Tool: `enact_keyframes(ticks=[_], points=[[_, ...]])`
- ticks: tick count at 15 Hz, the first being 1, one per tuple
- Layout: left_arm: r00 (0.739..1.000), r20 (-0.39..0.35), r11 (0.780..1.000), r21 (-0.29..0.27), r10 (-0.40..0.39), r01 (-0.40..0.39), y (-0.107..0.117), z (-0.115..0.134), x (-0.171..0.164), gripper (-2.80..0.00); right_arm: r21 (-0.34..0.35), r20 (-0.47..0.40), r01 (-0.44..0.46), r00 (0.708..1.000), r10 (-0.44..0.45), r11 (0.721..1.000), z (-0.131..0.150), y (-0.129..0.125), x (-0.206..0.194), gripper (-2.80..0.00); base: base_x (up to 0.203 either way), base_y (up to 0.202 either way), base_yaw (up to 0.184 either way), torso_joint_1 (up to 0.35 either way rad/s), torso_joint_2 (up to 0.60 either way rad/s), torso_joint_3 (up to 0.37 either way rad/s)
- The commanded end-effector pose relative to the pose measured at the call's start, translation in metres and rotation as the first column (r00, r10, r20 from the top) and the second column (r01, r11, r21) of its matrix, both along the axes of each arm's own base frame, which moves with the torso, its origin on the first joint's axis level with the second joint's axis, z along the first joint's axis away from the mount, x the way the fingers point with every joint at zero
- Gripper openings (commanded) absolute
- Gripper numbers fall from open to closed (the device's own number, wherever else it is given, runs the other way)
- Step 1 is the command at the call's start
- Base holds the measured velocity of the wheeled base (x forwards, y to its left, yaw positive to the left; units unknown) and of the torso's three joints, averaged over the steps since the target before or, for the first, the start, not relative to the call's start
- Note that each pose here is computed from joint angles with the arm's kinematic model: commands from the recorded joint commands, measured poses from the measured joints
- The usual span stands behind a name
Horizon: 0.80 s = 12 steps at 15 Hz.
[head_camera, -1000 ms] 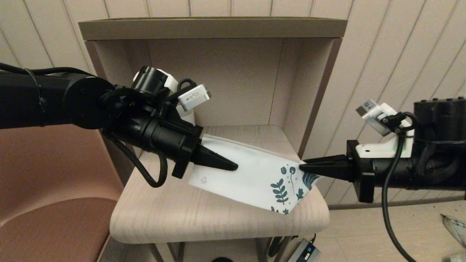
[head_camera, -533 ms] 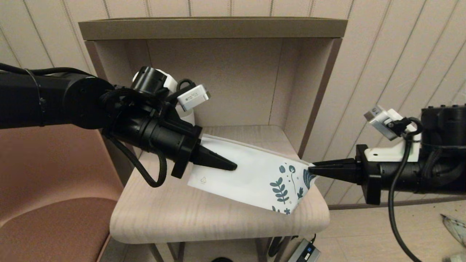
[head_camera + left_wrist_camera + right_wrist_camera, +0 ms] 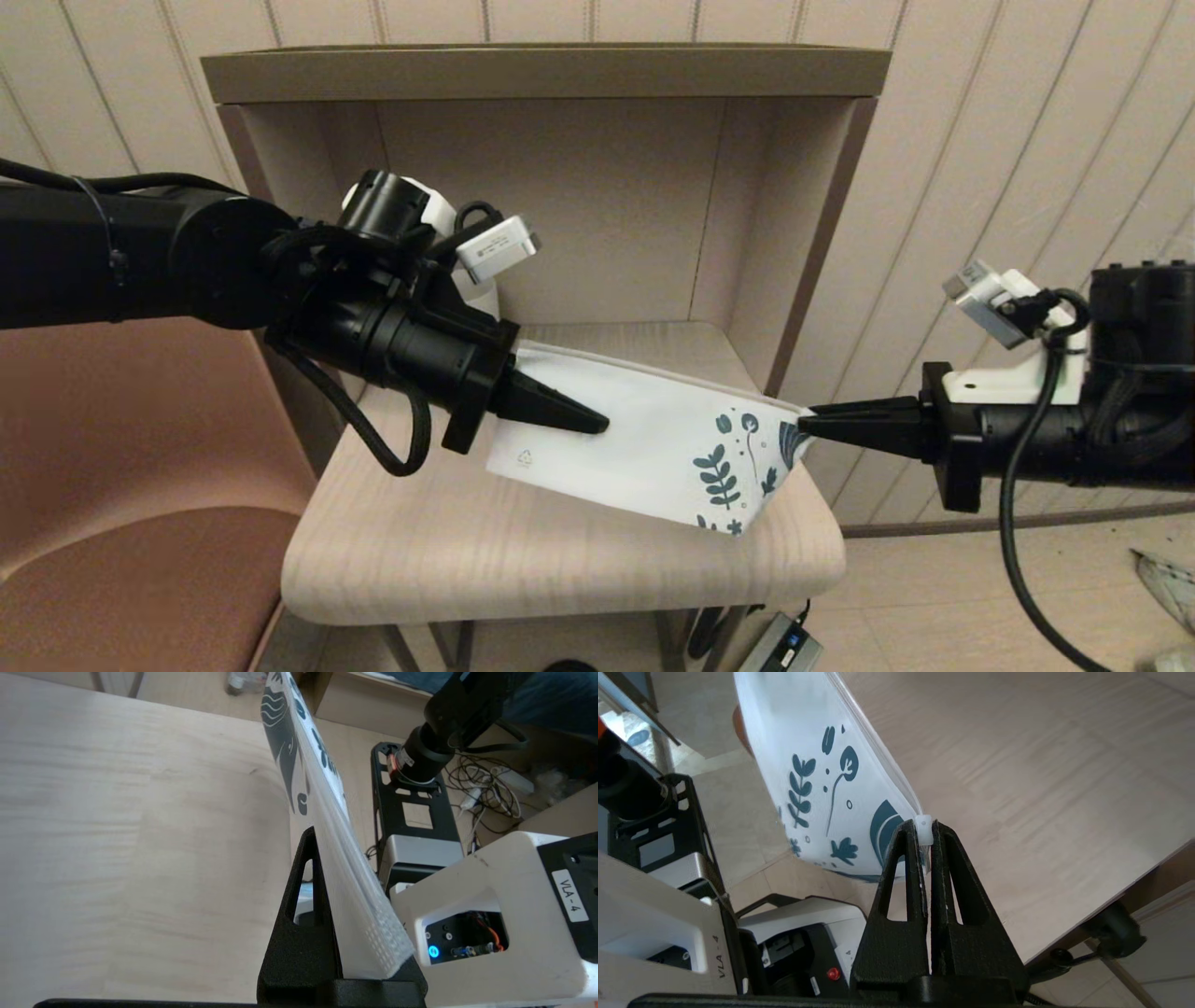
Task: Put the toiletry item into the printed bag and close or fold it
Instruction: Close the strorage bag and place it on the desk
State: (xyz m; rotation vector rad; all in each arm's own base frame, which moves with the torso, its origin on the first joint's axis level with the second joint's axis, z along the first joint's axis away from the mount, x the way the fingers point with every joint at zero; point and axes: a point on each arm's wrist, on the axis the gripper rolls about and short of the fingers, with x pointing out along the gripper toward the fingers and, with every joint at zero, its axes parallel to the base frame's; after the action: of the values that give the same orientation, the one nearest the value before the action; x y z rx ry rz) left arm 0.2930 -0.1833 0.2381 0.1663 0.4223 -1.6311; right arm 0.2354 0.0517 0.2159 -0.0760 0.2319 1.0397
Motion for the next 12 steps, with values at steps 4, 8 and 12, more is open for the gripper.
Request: enact_keyframes(ticks=[4,8,12], points=[[1.0,0.007,1.0,-0.002,0.008,-0.008,-0.004,0.002,0.007,-2.8,-0.003,-0.029,-0.029,0.999,0.029,1.0,0.011,0.009,0.015,-2.8,0.0,0.0,0.0,0.0,0.0,0.0],[0.999,-0.013,0.999,0.008,0.033,-0.033,-0.004,-0.007,0.023,-2.8,-0.007,-0.05,-0.065,0.997,0.065,0.998,0.007,0.024,0.038,-2.8,0.0,0.0,0.0,0.0,0.0,0.0],[0.999,-0.018,0.999,0.009,0.045,-0.045,0.0,-0.009,0.028,-2.8,-0.015,-0.045,-0.053,0.998,0.052,0.998,0.008,0.029,0.049,0.0,0.0,0.0,0.0,0.0,0.0,0.0]])
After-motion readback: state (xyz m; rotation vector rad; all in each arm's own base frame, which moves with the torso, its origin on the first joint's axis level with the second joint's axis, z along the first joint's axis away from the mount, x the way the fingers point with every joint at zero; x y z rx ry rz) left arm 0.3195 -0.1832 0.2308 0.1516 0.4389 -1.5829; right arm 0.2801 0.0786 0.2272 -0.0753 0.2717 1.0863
